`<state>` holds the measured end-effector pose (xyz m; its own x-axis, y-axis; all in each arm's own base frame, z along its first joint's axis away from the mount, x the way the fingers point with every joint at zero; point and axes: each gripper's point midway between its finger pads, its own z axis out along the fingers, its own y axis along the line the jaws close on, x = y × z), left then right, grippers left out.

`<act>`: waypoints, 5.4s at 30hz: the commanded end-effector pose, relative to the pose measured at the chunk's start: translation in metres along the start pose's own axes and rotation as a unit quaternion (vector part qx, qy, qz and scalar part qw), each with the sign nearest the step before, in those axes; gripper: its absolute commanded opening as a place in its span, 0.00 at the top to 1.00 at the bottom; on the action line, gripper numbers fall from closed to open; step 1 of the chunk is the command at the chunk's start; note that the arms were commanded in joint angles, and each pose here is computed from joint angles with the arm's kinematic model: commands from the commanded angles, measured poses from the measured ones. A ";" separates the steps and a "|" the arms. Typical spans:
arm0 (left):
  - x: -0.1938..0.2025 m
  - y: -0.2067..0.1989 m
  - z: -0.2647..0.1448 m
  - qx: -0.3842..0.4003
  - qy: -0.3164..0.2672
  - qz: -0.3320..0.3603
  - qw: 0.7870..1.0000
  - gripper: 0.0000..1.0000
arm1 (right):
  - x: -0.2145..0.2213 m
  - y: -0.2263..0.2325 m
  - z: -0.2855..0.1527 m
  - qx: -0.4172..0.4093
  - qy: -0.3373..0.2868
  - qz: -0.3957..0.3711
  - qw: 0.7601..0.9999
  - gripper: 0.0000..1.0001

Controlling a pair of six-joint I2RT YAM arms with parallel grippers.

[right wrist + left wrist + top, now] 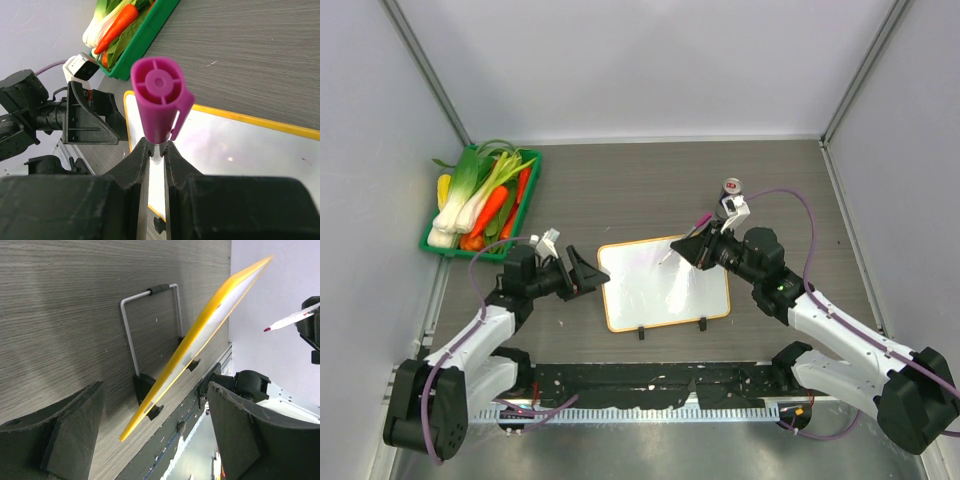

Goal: Write a sentence on the whiteboard
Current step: Hold the whiteboard on the whiteboard stand, then write a sentence on the whiteboard.

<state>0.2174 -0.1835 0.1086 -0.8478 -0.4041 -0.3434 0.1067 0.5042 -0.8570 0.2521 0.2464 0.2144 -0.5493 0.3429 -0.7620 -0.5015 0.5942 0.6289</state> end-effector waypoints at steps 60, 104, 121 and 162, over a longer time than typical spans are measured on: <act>0.016 -0.019 0.025 0.120 0.030 0.163 0.979 0.97 | -0.006 0.059 0.035 -0.033 -0.029 -0.093 0.995 0.99; 0.017 -0.005 0.034 0.100 0.045 0.152 0.982 1.00 | 0.006 0.024 0.063 0.080 -0.080 -0.118 0.987 0.99; 0.018 -0.005 0.034 0.101 0.048 0.151 0.982 1.00 | 0.028 0.013 0.053 0.079 -0.048 -0.114 0.989 0.99; 0.018 -0.005 0.034 0.100 0.047 0.153 0.982 1.00 | -0.019 0.048 0.047 0.044 -0.119 -0.093 0.988 0.99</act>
<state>0.2074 -0.2251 0.1092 -0.8218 -0.1703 -0.5437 0.4673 0.3443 -0.8143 0.2553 0.3026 0.2174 -0.3637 0.3141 -0.8770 -0.5233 0.7100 0.4713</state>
